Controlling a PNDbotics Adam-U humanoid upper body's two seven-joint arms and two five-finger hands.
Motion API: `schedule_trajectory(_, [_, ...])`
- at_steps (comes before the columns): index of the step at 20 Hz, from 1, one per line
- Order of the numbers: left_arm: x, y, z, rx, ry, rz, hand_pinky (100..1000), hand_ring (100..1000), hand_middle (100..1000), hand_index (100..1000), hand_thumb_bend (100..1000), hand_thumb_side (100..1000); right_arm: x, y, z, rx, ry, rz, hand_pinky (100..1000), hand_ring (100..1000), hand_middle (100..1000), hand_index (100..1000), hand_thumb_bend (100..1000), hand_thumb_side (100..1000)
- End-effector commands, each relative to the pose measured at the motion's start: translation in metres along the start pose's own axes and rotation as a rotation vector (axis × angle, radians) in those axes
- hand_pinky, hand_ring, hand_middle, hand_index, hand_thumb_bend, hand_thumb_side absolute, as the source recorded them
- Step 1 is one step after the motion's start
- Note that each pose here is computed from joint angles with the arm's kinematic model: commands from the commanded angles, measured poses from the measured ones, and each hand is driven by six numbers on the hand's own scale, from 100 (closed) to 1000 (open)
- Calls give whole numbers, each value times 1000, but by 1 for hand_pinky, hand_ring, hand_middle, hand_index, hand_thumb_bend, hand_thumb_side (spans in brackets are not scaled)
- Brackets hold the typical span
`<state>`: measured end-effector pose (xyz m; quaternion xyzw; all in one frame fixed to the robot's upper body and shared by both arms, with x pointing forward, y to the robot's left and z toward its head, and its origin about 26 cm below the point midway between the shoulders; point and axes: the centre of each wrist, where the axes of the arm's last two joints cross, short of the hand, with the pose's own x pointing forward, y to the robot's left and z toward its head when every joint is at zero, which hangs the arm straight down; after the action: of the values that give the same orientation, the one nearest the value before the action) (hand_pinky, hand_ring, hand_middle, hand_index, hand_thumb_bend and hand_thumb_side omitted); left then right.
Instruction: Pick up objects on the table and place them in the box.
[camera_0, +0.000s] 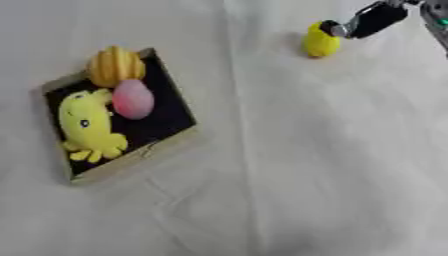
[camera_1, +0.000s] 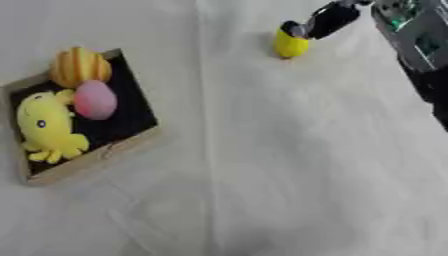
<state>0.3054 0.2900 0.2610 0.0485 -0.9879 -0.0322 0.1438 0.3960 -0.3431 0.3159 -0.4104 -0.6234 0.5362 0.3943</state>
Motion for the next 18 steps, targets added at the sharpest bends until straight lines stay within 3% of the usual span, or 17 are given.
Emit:
schedule_trajectory(1, [6, 4, -8, -15, -35, -22, 732, 631, 606, 780, 100, 481, -16, -17, 10, -29, 63, 51, 924, 955, 797, 908, 396, 232])
schedule_trajectory(9, [6, 3, -10, -14, -45, -22, 731, 630, 605, 780, 100, 489, -30, -10, 8, -22, 107, 31, 931, 959, 795, 930, 348, 179])
schedule_trajectory(18, [6, 1, -12, -13, -52, -19, 730, 637, 604, 780, 100, 498, -35, -6, 4, -16, 138, 34, 928, 958, 797, 931, 370, 206])
